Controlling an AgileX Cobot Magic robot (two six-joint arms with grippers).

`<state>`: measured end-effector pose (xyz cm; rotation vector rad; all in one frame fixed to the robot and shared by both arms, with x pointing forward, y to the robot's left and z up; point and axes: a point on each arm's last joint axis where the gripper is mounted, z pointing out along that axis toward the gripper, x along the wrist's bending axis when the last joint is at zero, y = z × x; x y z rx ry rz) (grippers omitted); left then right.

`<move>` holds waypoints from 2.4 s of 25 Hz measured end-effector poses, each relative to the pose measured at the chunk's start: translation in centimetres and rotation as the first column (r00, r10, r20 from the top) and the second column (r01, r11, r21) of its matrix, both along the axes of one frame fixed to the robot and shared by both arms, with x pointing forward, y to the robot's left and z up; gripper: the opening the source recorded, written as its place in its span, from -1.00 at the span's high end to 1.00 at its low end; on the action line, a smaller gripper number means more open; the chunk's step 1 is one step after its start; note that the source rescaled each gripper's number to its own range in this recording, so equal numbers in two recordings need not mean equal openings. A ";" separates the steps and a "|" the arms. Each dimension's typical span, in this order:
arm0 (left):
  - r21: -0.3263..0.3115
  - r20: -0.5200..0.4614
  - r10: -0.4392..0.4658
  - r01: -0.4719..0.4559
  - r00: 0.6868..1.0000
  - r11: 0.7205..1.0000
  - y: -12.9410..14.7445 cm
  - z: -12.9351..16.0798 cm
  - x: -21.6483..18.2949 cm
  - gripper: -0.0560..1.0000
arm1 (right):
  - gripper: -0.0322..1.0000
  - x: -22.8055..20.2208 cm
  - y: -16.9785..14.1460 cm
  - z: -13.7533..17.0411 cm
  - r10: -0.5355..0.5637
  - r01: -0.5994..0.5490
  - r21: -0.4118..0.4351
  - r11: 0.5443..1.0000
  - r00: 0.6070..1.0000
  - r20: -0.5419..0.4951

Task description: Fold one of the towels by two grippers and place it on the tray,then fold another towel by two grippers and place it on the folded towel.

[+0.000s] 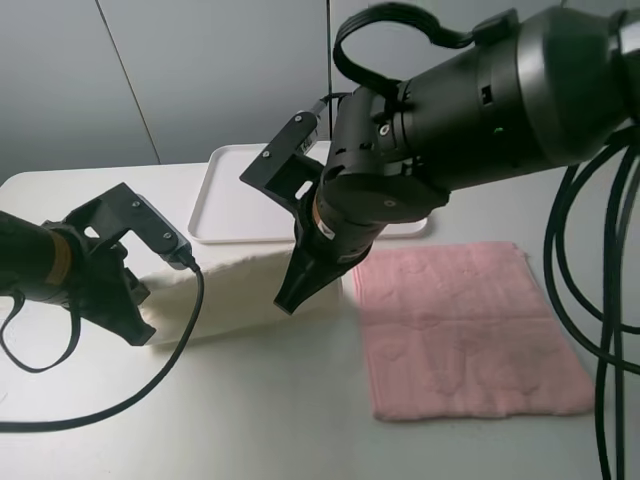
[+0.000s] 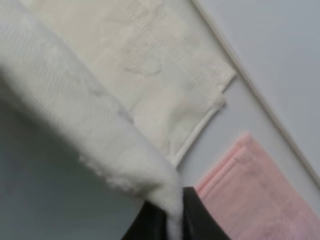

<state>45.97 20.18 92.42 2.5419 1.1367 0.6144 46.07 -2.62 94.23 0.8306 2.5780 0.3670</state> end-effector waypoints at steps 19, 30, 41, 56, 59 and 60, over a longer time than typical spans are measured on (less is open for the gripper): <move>-0.112 -0.015 0.277 -0.277 0.961 0.954 2.6 -0.2 2.2 0.02 | 0.25 2.1 1.7 -2.3 0.032 -0.049 0.083 0.995 0.980 0.198; -0.115 -0.065 0.470 -0.475 0.880 0.873 3.7 -0.1 2.3 -0.95 | -1.00 2.6 0.8 -2.1 -0.123 0.112 0.066 0.991 0.974 0.191; -0.105 -0.284 0.665 -0.712 0.691 0.695 7.0 0.7 4.3 -0.97 | -1.00 4.8 0.4 -0.1 -0.203 0.218 0.102 0.971 0.970 -0.137; 0.015 -0.431 0.664 -0.731 0.611 0.683 6.0 -3.3 8.6 -0.97 | -1.00 5.1 0.2 0.8 -0.177 0.208 0.092 0.974 0.947 -0.267; 0.044 -0.451 0.666 -0.730 0.594 0.682 6.0 -4.5 8.7 -0.97 | -1.00 5.1 0.2 0.8 -0.166 0.196 0.090 0.976 0.948 -0.270; 0.051 -0.455 0.666 -0.730 0.591 0.682 6.0 -4.9 8.8 -0.97 | -1.00 5.1 0.2 0.8 -0.167 0.198 0.090 0.976 0.947 -0.273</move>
